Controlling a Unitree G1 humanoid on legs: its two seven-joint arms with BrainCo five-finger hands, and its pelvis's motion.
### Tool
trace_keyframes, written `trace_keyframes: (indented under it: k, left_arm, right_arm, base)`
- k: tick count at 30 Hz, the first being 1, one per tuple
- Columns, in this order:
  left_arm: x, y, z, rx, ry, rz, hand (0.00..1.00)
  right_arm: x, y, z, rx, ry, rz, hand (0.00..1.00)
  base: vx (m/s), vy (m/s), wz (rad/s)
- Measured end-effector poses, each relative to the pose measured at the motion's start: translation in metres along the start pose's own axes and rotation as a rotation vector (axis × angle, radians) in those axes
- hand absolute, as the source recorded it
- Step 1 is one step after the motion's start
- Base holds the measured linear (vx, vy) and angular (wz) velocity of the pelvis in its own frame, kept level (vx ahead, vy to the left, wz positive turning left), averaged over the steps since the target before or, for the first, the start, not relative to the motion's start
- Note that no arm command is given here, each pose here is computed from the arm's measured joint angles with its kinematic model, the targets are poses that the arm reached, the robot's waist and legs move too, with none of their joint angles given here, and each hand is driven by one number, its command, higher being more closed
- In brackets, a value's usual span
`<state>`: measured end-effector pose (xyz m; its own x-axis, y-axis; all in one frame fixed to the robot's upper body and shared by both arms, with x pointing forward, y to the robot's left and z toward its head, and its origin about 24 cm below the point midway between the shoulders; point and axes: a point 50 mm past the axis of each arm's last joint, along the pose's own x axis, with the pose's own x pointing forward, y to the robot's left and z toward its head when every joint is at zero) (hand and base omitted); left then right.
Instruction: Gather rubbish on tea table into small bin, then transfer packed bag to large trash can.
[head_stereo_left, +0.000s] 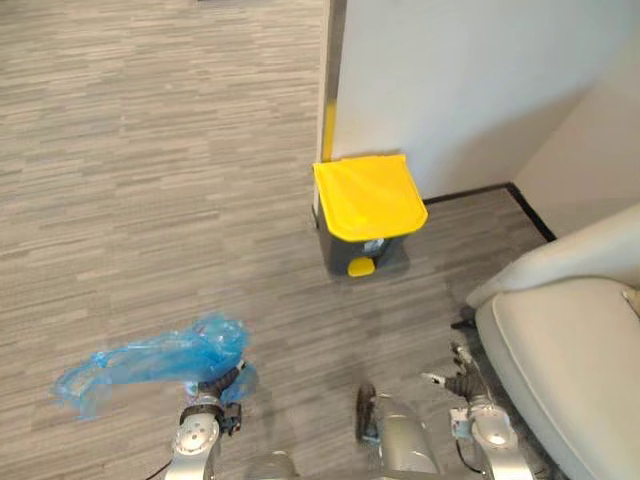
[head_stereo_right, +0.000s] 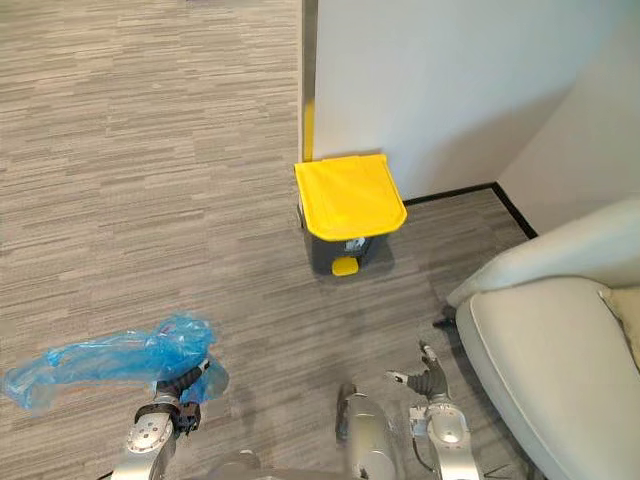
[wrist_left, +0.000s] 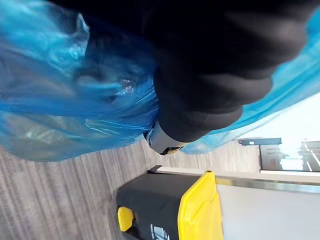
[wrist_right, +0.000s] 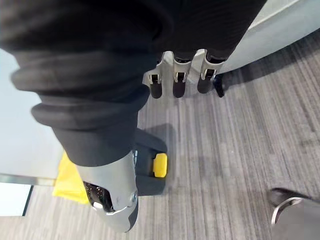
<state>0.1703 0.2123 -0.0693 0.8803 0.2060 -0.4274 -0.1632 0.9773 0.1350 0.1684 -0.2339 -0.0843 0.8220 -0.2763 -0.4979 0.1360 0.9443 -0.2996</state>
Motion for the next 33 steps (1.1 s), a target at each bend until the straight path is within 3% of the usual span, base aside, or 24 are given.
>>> trace_keyframes:
  k: [6,12,20,27,33]
  left_arm:
    - [-0.010,-0.022,-0.005,-0.094,0.010,-0.018,1.00]
    - [-0.013,-0.034,-0.009,-0.106,0.026,-0.069,1.00]
    - [-0.016,-0.019,-0.017,-0.061,0.057,-0.042,1.00]
    - [-0.008,0.001,-0.009,-0.006,0.032,0.001,1.00]
    - [-0.012,-0.011,-0.012,-0.062,0.038,-0.004,1.00]
  right_arm:
    - [-0.007,-0.008,0.009,-0.004,-0.057,-0.025,0.00]
    - [0.000,0.002,0.024,0.063,-0.104,-0.033,0.00]
    - [0.000,0.013,0.020,0.065,-0.079,-0.012,0.00]
    - [-0.002,0.012,0.008,0.056,-0.031,-0.013,0.00]
    - [-0.003,0.003,0.004,0.056,-0.018,-0.044,0.00]
  base:
    - [0.55,-0.144,0.07]
    - [0.47,0.117,-0.62]
    - [0.27,0.180,-0.54]
    - [0.19,-0.057,0.12]
    - [0.15,-0.053,-0.16]
